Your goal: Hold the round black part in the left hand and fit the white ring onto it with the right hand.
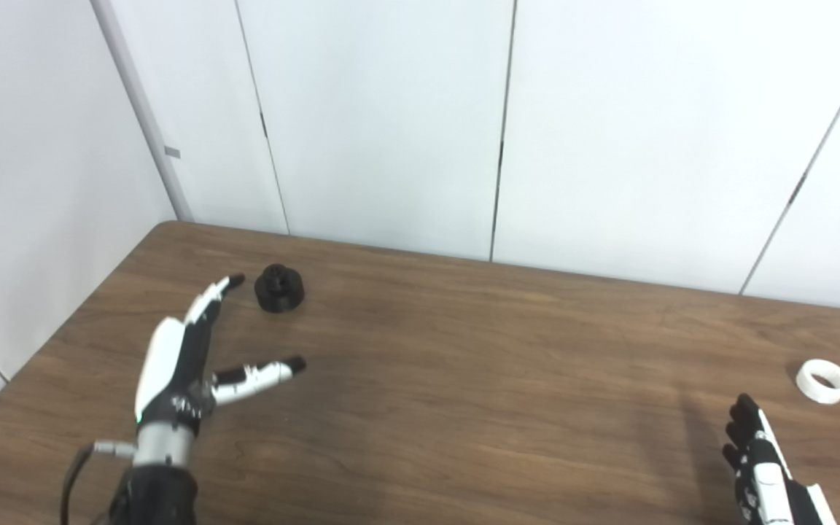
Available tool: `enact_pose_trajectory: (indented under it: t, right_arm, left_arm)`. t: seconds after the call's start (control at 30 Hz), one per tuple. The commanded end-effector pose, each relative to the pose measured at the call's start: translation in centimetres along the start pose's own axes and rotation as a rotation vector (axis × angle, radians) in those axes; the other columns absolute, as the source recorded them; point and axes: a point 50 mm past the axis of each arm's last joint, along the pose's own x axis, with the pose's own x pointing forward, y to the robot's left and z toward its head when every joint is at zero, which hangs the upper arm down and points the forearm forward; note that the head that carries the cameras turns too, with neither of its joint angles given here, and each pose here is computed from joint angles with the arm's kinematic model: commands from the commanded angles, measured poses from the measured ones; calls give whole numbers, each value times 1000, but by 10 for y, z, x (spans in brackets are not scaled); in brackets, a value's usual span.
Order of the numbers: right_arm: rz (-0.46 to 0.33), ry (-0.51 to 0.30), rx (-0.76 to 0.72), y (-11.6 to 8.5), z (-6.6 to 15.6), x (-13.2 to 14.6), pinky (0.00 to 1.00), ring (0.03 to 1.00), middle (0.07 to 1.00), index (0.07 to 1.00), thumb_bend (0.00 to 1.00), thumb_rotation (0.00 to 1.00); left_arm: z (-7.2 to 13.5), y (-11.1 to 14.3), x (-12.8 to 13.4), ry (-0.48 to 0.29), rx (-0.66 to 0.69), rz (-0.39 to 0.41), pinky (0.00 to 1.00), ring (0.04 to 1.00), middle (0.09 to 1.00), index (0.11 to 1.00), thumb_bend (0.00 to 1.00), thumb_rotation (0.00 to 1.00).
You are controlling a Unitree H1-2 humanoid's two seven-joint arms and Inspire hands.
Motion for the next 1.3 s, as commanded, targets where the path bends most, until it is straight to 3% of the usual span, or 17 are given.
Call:
enact_pose_trajectory:
  t: [0.0,0.13,0.57,0.73,1.27]
  right_arm:
    - [-4,-38,-25,-4,8,-8,1000,1000,1000,1000,385,1000]
    - [-3,-37,-27,-3,8,-9,1000,1000,1000,1000,383,1000]
    - [0,-33,-27,-1,11,-12,1000,1000,1000,1000,345,1000]
    - [-1,-36,-25,-1,12,-14,1000,1000,1000,1000,331,1000]
    - [-7,-22,-28,-1,12,-18,1000,1000,994,1000,318,1000]
  left_arm:
    - [6,17,16,-36,54,46,1000,1000,967,909,972,290]
    - [3,21,35,-39,111,44,1000,1000,972,900,983,304]
    - [-11,14,103,55,278,8,1000,1000,963,863,1000,356]
    - [-12,7,124,94,281,-21,1000,1000,974,875,1000,395]
    - [-7,-17,171,174,247,-72,1000,1000,977,851,1000,357]
